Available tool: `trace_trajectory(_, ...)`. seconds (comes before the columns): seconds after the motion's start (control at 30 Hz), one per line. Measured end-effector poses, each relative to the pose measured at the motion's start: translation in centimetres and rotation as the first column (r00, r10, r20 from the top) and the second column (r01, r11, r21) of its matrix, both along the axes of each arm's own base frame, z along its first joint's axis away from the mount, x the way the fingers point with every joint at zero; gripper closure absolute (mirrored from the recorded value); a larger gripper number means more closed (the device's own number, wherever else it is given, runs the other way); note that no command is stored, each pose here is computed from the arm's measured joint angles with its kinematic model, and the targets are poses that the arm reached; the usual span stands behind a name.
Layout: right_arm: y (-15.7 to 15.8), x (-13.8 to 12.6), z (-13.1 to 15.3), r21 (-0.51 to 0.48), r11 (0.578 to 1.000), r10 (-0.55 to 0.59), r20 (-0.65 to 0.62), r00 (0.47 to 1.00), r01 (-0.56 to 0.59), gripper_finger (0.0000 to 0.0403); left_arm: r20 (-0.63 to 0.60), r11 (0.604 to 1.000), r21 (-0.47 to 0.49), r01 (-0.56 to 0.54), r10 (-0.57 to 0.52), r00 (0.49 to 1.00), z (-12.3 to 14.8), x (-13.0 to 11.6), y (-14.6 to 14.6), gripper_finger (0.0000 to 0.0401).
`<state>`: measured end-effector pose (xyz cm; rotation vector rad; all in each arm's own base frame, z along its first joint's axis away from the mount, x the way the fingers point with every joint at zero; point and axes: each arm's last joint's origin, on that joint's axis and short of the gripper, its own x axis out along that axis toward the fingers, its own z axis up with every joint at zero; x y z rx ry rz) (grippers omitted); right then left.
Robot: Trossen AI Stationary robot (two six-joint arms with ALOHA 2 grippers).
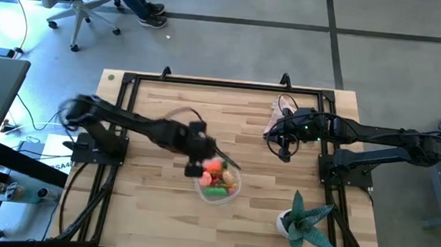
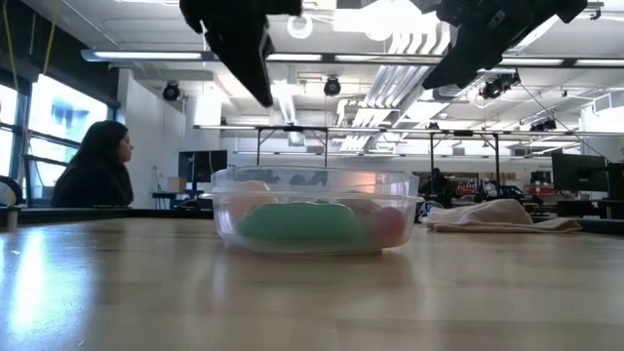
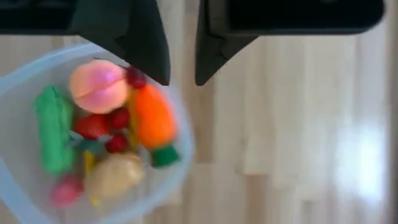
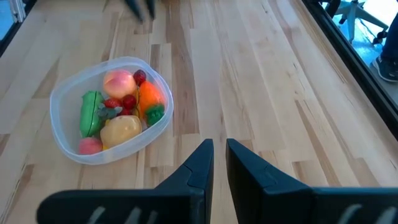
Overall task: Pick and placing Produce into tupperware
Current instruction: Return to Home Position
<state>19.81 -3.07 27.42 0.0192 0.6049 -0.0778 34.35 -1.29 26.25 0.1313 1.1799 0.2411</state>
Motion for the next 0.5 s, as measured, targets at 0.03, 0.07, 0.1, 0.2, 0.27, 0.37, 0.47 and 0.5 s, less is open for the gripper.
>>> trace_trajectory(0.03,0.0,0.0,0.0,0.0,1.0,0.0,-0.001,1.0,0.0,0.0371,0.036,1.0,0.0,-0.004,0.004,0.999,0.6,-0.9,0.4,0.0345)
trace_trajectory(0.07,0.0,0.0,0.0,0.0,1.0,0.001,0.0,1.0,-0.001,0.0371,0.076,1.0,-0.003,0.004,-0.004,0.997,1.2,-1.7,0.8,0.0355)
trace_trajectory(0.1,0.0,0.0,0.0,0.0,1.0,0.0,0.0,1.0,0.0,0.0371,0.116,1.0,-0.009,0.022,-0.021,0.993,1.8,-2.5,1.1,0.0365)
trace_trajectory(0.2,0.0,0.0,0.0,0.0,1.0,0.001,0.0,1.0,-0.001,0.0371,0.256,0.993,-0.046,0.112,-0.097,0.962,3.7,-5.3,1.5,0.0392)
trace_trajectory(0.27,0.0,0.0,0.0,0.0,1.0,0.0,-0.001,1.0,0.0,0.0371,0.358,0.987,-0.062,0.146,-0.114,0.927,4.8,-7.4,1.8,0.0398)
trace_trajectory(0.37,0.0,0.0,0.0,0.0,1.0,0.0,-0.003,1.0,0.0,0.0371,0.458,0.987,-0.062,0.148,-0.104,0.883,5.4,-11.0,2.2,0.0388)
trace_trajectory(0.47,0.0,0.0,0.0,0.0,1.0,0.0,0.002,1.0,0.0,0.0371,0.557,0.988,-0.059,0.142,-0.085,0.826,5.5,-14.3,2.1,0.0381)
trace_trajectory(0.5,0.0,0.0,0.0,0.0,1.0,0.0,-0.001,1.0,0.0,0.0371,0.594,0.987,-0.055,0.148,-0.087,0.8,5.6,-15.2,2.0,0.0381)
